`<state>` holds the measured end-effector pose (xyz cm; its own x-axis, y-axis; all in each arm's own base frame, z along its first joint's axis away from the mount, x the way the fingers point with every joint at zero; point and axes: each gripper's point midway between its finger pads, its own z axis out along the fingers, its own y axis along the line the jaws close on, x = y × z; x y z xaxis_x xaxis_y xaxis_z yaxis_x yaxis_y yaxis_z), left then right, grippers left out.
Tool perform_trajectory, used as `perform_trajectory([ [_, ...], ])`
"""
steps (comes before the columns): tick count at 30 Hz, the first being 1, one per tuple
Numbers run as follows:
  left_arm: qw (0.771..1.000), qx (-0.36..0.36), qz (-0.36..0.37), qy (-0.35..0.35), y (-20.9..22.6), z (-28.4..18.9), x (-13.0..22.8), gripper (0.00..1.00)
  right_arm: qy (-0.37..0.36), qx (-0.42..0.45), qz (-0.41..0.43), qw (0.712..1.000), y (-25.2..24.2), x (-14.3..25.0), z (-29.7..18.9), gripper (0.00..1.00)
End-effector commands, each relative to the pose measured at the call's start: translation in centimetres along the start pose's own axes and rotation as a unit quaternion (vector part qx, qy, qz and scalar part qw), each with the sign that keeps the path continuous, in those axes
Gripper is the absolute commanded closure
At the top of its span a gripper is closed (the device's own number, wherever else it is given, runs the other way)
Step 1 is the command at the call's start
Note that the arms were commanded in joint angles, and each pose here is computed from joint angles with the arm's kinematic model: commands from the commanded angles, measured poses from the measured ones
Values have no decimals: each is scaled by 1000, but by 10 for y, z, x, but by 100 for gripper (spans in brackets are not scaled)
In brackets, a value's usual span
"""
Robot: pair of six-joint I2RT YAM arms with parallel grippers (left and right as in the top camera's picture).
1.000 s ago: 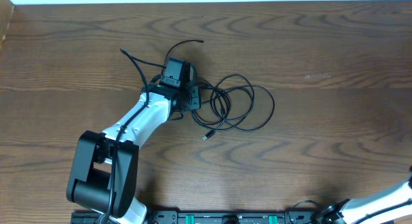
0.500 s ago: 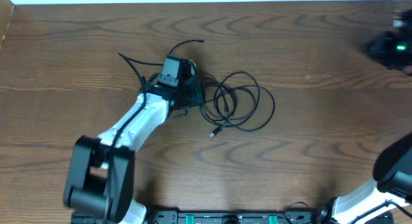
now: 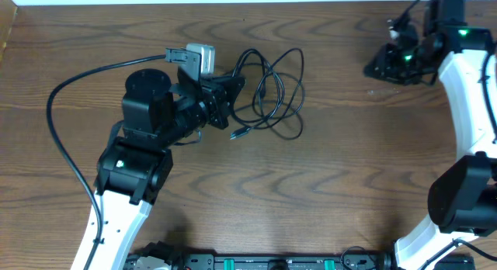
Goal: Untangle cables
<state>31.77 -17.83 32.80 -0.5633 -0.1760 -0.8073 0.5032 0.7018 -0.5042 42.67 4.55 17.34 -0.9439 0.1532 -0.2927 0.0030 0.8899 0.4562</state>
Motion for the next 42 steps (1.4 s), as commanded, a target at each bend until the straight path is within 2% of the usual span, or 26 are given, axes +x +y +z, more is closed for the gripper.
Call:
perform_trajectory([
  [1, 1000, -6, 12, 2, 1, -2, -1, 92, 49, -14, -4, 999, 17, 26, 21, 78],
  [4, 1000, -9, 6, 11, 4, 1, 3, 92, 90, -42, 1, 995, 33, 48, 29, 81],
  [7, 1000, -11, 2, 15, 6, 3, 5, 92, 127, -124, -3, 984, 65, 69, 30, 85],
  [11, 1000, -12, -2, 19, 8, 5, 7, 92, 144, -292, -75, 942, 122, 91, 17, 77],
  [14, 1000, -13, -20, 20, 9, 6, 7, 92, 147, -357, -93, 918, 145, 101, 11, 74],
  [18, 999, -13, -21, 22, 9, 6, 8, 92, 143, -405, -125, 894, 167, 109, 6, 70],
  [24, 999, -14, -47, 23, 9, 6, 9, 92, 140, -440, -174, 870, 200, 118, 9, 57],
  [30, 998, -7, -50, 31, 7, 6, 12, 92, 145, -449, -196, 859, 224, 125, 17, 54],
  [32, 998, -8, -51, 33, 7, 6, 13, 92, 146, -450, -195, 859, 230, 124, 18, 60],
  [34, 998, -11, -55, 39, 9, 6, 17, 92, 146, -450, -189, 860, 233, 122, 19, 88],
  [35, 997, -12, -56, 41, 9, 6, 18, 92, 144, -448, -190, 861, 232, 121, 20, 97],
  [37, 997, -14, -59, 45, 10, 6, 20, 92, 140, -427, -194, 872, 227, 119, 26, 99],
  [42, 998, -21, -47, 44, 13, 6, 20, 92, 137, -296, -175, 929, 189, 110, 57, 99],
])
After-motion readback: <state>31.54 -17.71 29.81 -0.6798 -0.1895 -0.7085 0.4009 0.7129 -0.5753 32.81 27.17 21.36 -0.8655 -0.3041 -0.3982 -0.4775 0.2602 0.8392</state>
